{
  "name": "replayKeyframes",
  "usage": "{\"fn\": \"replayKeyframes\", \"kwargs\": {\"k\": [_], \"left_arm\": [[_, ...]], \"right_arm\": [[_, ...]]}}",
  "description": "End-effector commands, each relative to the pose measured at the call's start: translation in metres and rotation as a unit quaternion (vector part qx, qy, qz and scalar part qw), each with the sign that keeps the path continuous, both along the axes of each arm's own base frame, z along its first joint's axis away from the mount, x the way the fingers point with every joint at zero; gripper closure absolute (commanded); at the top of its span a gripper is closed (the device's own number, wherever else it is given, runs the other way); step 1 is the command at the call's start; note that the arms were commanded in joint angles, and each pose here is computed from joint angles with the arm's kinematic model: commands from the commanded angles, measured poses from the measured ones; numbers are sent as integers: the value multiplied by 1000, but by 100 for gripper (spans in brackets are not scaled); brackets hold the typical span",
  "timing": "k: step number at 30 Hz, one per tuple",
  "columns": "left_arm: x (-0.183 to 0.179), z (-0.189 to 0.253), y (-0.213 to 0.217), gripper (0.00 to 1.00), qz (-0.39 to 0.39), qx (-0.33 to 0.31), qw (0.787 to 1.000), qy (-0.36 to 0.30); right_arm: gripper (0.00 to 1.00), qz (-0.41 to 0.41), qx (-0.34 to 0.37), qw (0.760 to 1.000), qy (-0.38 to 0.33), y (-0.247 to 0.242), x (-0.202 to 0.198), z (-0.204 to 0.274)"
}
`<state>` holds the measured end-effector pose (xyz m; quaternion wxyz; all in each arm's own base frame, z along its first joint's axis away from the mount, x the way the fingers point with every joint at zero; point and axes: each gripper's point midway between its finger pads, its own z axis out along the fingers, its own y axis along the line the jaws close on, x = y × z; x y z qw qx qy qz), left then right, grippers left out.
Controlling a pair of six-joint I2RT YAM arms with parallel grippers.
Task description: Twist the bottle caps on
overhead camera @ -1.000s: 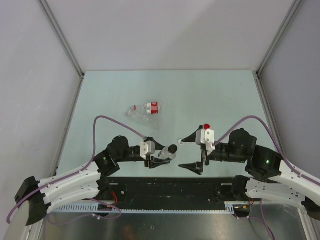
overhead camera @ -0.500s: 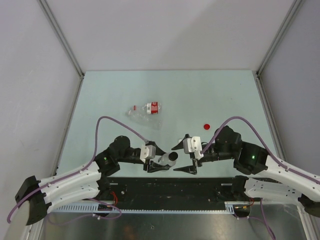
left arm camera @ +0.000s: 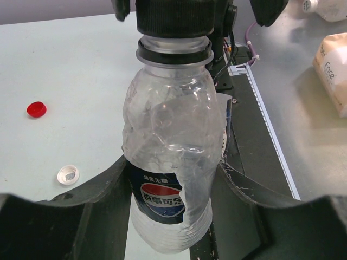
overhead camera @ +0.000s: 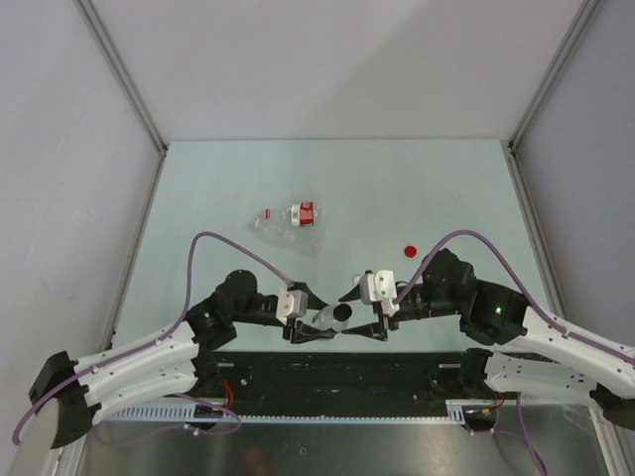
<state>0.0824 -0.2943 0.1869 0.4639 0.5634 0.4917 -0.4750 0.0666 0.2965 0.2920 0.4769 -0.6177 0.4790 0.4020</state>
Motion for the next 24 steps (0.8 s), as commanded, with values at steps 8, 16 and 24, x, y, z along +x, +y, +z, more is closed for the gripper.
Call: {"fn": "replayKeyframes", "kwargs": {"k": [8,16,24], "left_arm": [[-1,24,-2,100,-10,-27,999,-33],[9,56,3,100,31,-64,995,-63],[88,77,8,100,226,-58,966,-110]], "right_arm": [[67,-14,10,1000,2,5,6,8],[85,-105,-4,992,66,9,29,-3],[100,-336,-1,920,203,24,94,-38]]}}
